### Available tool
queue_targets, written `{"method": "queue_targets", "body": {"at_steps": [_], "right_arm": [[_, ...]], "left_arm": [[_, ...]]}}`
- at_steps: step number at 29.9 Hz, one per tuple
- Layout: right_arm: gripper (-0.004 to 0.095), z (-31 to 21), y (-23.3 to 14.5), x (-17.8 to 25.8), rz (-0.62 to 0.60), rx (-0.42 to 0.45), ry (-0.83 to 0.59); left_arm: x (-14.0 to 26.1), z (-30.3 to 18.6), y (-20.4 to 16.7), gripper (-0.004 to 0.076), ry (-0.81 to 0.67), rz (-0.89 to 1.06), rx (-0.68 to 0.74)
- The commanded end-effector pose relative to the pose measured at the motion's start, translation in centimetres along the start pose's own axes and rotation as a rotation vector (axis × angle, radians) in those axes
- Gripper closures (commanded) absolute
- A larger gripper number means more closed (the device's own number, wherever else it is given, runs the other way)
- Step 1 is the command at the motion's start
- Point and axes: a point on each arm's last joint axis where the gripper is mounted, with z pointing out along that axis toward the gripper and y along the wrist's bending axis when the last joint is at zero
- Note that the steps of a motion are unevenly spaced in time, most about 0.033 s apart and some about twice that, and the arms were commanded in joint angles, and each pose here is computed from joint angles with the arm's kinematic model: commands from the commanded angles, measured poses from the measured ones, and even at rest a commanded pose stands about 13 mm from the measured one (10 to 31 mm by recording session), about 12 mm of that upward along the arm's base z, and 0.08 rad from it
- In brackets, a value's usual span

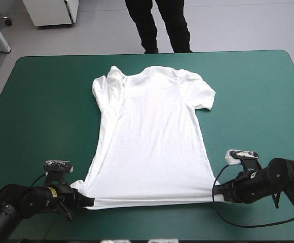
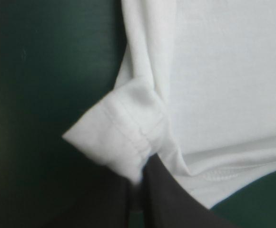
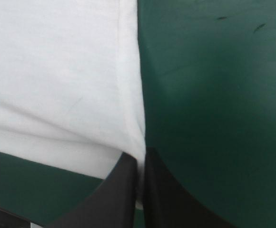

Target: Fold the cloth

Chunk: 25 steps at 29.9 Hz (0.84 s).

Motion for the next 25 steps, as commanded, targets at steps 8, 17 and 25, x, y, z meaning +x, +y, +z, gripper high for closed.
{"method": "queue_targets", "body": {"at_steps": [8, 17, 25], "right_arm": [[0.0248, -2.0, 1.1, -1.0, 0.047, -0.059, -0.045], [0.0353, -9.6, 3.5, -5.6, -0.025, -0.044, -0.333], [0.0354, -13.6, 4.7, -8.5, -0.043, -0.017, -0.436]], "left_arm": [[-1.8, -2.2, -0.8, 0.0148, 0.001, 0.075, 0.007], [-7.2, -8.6, -1.4, 0.0161, -0.248, 0.101, -0.11], [-12.3, -8.3, -2.1, 0.0161, -0.216, 0.123, -0.17]]}}
